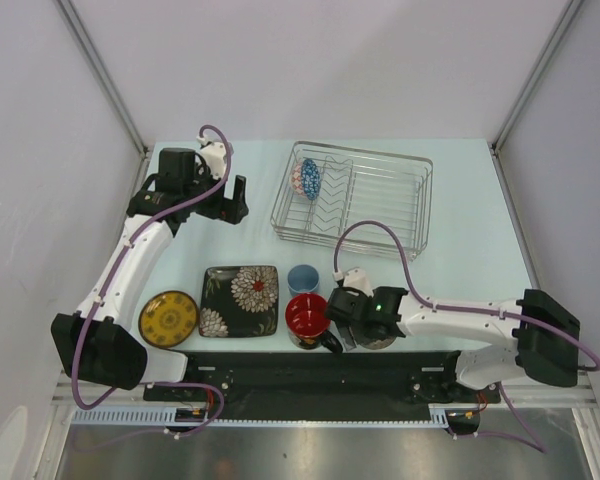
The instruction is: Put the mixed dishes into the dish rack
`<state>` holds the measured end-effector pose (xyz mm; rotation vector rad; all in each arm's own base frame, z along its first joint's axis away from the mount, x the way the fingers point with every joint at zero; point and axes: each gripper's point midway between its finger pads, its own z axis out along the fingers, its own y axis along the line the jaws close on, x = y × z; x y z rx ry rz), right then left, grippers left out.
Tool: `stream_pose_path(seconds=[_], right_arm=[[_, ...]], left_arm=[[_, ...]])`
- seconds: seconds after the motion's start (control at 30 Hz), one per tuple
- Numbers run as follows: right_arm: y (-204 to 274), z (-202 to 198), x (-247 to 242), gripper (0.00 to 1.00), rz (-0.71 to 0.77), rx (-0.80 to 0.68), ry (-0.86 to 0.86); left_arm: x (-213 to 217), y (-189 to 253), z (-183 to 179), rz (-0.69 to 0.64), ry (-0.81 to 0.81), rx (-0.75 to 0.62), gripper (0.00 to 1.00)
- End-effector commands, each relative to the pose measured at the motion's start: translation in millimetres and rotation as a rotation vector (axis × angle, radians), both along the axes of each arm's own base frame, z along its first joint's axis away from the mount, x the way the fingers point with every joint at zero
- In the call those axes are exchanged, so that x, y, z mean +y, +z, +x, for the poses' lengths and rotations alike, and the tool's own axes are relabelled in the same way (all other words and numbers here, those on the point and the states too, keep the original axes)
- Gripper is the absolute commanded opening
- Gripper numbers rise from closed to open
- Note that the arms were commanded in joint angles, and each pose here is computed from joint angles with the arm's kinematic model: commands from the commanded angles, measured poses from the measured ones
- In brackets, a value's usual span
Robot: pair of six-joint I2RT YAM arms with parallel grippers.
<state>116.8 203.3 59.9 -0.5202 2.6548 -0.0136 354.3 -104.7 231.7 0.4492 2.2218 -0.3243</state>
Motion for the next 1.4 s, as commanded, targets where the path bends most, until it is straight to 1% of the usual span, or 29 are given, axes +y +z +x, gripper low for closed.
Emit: stream_pose_path(seconds=[0.0, 0.13, 0.23, 0.27, 0.33, 0.43, 0.47, 0.53, 0.6, 0.63, 0.67, 0.7, 0.73, 0.77, 0.93, 1.03, 1.13, 1.17, 1.2, 1.23, 1.27, 1.3, 1.33, 1.37], right_arm=[[-6.6, 1.9, 0.0, 0.78, -0.018, 0.003, 0.0], [-14.9, -0.2, -1.9, 0.73, -0.053, 0.022, 0.007], [-21.3, -0.1, -3.7, 0.65, -0.08, 0.033, 0.005], [-22.5, 0.5, -2.4, 0.61, -0.079, 0.032, 0.007], [-24.6, 2.2, -1.4, 0.56, -0.076, 0.039, 0.0], [-25.6, 6.2, -1.5, 0.45, -0.073, 0.041, -0.009], [-25.9, 7.5, -2.0, 0.4, -0.074, 0.042, -0.013], [-23.6, 10.5, -3.1, 0.36, -0.065, 0.039, -0.021], [-21.9, 12.9, -4.2, 0.29, -0.059, 0.035, -0.028], [-19.3, 15.5, -5.8, 0.26, -0.052, 0.032, -0.036], [-17.7, 16.9, -5.7, 0.18, -0.045, 0.03, -0.04], [-16.7, 18.3, -6.4, 0.13, -0.041, 0.028, -0.042], [-13.1, 21.1, -7.5, 0.02, -0.03, 0.024, -0.054], [-10.5, 22.5, -7.2, 0.0, -0.025, 0.019, -0.055], [24.1, 33.0, -0.9, 0.0, 0.029, -0.034, -0.048], [66.1, 41.0, 14.9, 0.0, 0.157, -0.071, -0.043], [122.7, 53.1, 34.2, 0.0, 0.359, -0.119, -0.033], [141.5, 50.0, 40.0, 0.0, 0.442, -0.111, -0.002], [166.6, 64.6, 44.5, 0.0, 0.528, -0.146, -0.023], [181.0, 60.7, 51.8, 0.0, 0.608, -0.118, 0.008], [197.0, 64.1, 54.2, 0.0, 0.673, -0.131, 0.014], [220.7, 82.3, 54.8, 0.0, 0.761, -0.18, -0.012], [233.3, 80.9, 62.4, 0.0, 0.84, -0.155, 0.022], [245.3, 89.3, 64.9, 0.0, 0.903, -0.165, 0.016]], left_arm=[[-2.2, 23.0, 1.6, -0.031, -0.007, -0.058, 1.0], [-1.6, 23.8, 0.5, -0.027, -0.006, -0.064, 1.0], [-0.3, 26.6, 0.7, -0.022, -0.006, -0.074, 1.0], [-0.2, 25.9, -0.2, -0.02, -0.005, -0.072, 1.0], [0.4, 26.1, 0.3, -0.015, -0.006, -0.075, 1.0], [1.4, 26.7, 0.5, -0.009, -0.005, -0.078, 1.0], [1.3, 27.6, 0.9, -0.011, -0.004, -0.08, 1.0], [1.6, 26.2, 0.8, -0.008, -0.004, -0.076, 1.0], [1.2, 26.5, 0.9, -0.011, -0.003, -0.077, 1.0], [1.5, 26.9, 0.9, -0.012, -0.003, -0.076, 1.0], [0.3, 26.7, 1.0, -0.015, -0.006, -0.075, 1.0], [0.1, 26.7, 0.9, -0.016, -0.007, -0.075, 1.0], [-0.4, 27.5, 1.3, -0.019, -0.006, -0.075, 1.0], [-0.7, 28.2, 1.4, -0.02, -0.007, -0.077, 1.0], [-1.5, 29.4, 2.3, -0.025, -0.008, -0.078, 1.0], [-0.9, 27.9, 3.1, -0.023, -0.004, -0.075, 1.0], [-0.9, 28.3, 3.7, -0.025, 0.0, -0.077, 1.0], [-1.2, 28.3, 4.0, -0.026, -0.002, -0.079, 1.0], [-0.3, 28.0, 3.9, -0.024, 0.001, -0.077, 1.0], [-0.8, 29.0, 3.3, -0.025, 0.0, -0.08, 1.0], [-0.4, 29.3, 3.0, -0.023, 0.0, -0.081, 1.0], [-0.2, 29.4, 2.9, -0.024, 0.002, -0.082, 1.0], [0.3, 31.9, 2.8, -0.026, 0.004, -0.089, 1.0], [-0.1, 31.2, 2.1, -0.026, 0.003, -0.088, 1.0]])
